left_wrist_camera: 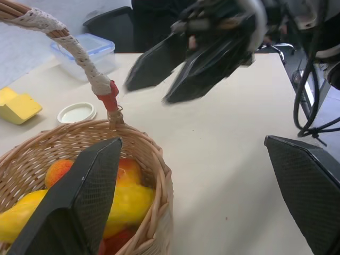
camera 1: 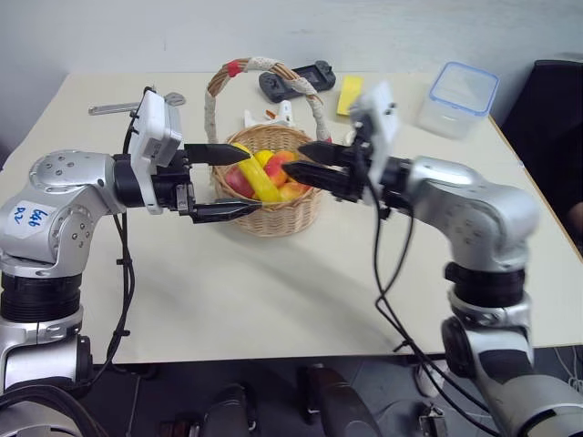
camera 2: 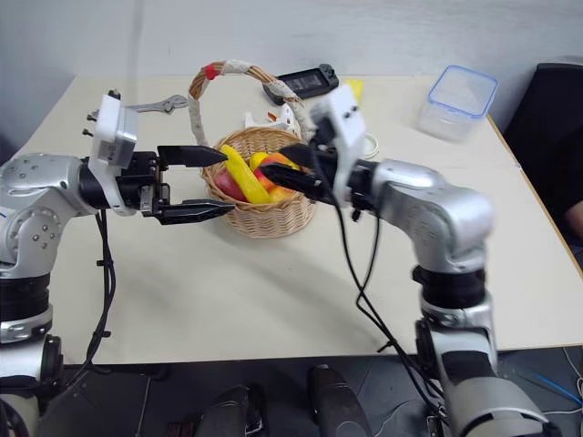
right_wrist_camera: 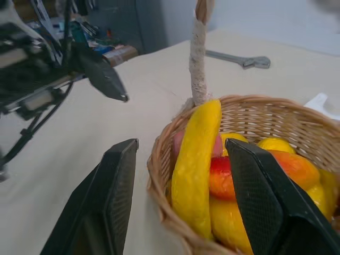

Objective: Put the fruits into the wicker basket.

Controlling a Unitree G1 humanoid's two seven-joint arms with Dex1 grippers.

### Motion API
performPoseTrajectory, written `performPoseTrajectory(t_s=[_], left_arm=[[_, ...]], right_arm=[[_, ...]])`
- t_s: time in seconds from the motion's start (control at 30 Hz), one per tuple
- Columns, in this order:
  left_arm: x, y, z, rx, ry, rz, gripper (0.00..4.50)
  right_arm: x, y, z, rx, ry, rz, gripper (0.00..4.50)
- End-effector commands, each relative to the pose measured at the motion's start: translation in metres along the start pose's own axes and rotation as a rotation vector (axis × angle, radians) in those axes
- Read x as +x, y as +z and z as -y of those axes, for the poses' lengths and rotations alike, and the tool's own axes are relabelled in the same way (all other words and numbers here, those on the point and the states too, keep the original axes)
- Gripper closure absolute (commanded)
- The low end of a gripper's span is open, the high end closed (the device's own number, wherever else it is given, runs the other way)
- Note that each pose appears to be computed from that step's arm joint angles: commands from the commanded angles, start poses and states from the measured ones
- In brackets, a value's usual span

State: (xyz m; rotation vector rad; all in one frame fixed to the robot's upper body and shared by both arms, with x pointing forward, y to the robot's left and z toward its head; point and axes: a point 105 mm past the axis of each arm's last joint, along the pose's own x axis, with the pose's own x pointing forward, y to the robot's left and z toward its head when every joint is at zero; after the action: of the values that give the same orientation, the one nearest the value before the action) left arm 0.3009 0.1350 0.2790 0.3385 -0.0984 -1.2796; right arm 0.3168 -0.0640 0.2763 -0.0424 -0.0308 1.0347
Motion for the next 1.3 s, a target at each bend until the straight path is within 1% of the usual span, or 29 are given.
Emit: performPoseTrajectory(t_s=[0.03,0.1,0.17,0.47,0.6,0.7,0.87,0.9,0.97,1.03,1.13,1.23,1.3], left_arm=[[-0.001,0.012,-0.002,0.038,0.001,0.025,0.00],[0.000,0.016,-0.004,0.043,0.010,0.037,0.00],[0.002,0.018,-0.006,0.045,0.016,0.048,0.00],[0.004,0.020,-0.004,0.068,0.019,0.055,0.00],[0.001,0.022,-0.006,0.071,0.040,0.053,0.00],[-0.001,0.021,-0.006,0.068,0.052,0.051,0.00],[0.001,0.019,-0.004,0.064,0.051,0.052,0.00],[0.001,0.020,-0.004,0.062,0.048,0.054,0.00],[0.003,0.020,-0.004,0.057,0.042,0.060,0.00],[0.007,0.020,-0.002,0.055,0.024,0.066,0.00],[0.012,0.018,0.002,0.048,-0.012,0.077,0.00],[0.016,0.017,0.002,0.039,-0.032,0.089,0.00],[0.020,0.014,0.001,0.020,-0.050,0.094,0.00]], right_arm=[[-0.027,0.006,0.007,-0.024,-0.095,0.030,1.82],[-0.030,0.001,0.026,-0.023,-0.203,0.032,1.82],[-0.023,-0.005,0.038,-0.034,-0.249,0.031,1.82],[0.037,-0.017,0.068,-0.044,-0.281,0.059,1.82],[0.056,-0.012,0.079,-0.044,-0.281,0.076,1.82],[0.061,-0.008,0.083,-0.055,-0.280,0.098,2.42],[0.059,-0.003,0.074,-0.091,-0.237,0.137,4.07],[0.055,0.001,0.071,-0.122,-0.228,0.149,4.26],[0.043,0.008,0.066,-0.190,-0.219,0.171,4.26],[0.019,0.018,0.068,-0.218,-0.266,0.209,4.26],[-0.034,0.025,0.079,-0.276,-0.405,0.225,4.26],[-0.087,0.026,0.083,-0.330,-0.504,0.191,4.26],[-0.128,0.024,0.091,-0.334,-0.618,0.166,4.26]])
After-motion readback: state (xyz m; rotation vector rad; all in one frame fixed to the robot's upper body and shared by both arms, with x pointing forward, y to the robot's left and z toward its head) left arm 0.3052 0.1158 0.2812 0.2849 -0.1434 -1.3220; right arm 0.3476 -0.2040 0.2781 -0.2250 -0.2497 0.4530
